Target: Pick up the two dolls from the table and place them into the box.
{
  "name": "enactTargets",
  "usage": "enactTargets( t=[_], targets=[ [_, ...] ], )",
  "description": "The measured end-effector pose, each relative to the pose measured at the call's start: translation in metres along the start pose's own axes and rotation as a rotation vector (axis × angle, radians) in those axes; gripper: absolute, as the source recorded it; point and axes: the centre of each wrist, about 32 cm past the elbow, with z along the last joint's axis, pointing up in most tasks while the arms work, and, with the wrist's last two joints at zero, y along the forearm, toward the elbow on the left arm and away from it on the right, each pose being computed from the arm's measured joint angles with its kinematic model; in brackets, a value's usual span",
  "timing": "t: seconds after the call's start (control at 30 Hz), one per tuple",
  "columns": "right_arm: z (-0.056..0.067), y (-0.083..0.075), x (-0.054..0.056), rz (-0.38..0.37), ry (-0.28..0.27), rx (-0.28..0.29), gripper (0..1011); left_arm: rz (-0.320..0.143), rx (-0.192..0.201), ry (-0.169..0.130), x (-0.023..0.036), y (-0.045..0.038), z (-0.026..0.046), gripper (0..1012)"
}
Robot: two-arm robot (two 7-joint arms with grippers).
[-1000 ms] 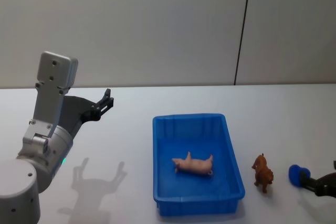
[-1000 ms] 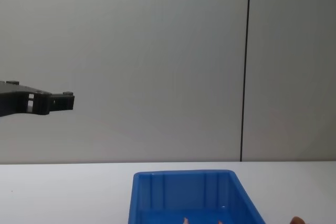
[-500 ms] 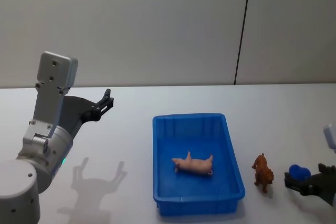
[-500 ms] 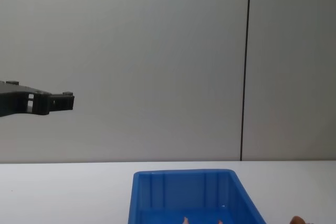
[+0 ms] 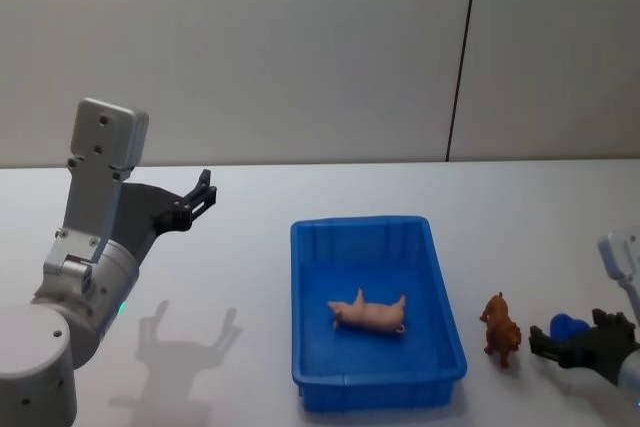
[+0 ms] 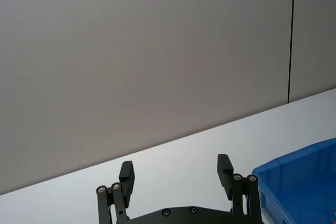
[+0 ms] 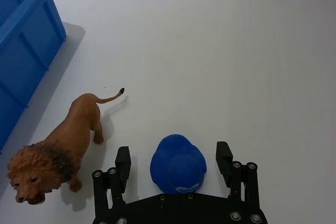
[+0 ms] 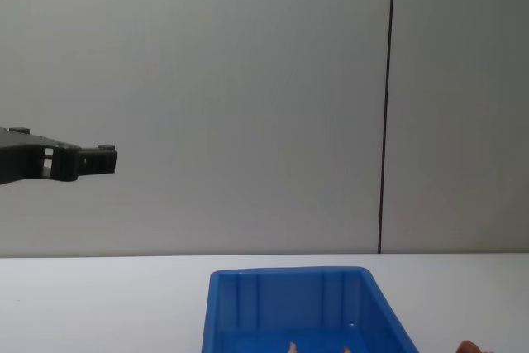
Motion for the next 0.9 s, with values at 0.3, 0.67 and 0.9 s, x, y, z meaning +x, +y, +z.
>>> enactTargets(
  t=[0.3,0.67,0.9],
  targets=[
    [0.0006,0.0032,-0.001,0.002,-0.002,-0.001,1001,0.0,0.0,0.0,0.0,0.0,0.0,1001],
    [-0.0018,0.0011,-0.0002,0.005,0.004,-0.001,1001,0.0,0.0,0.0,0.0,0.0,0.0,1001],
    [-0.0025,-0.0001,0.0029,0.007,0.014,-0.001,1001,0.0,0.0,0.0,0.0,0.0,0.0,1001]
  ],
)
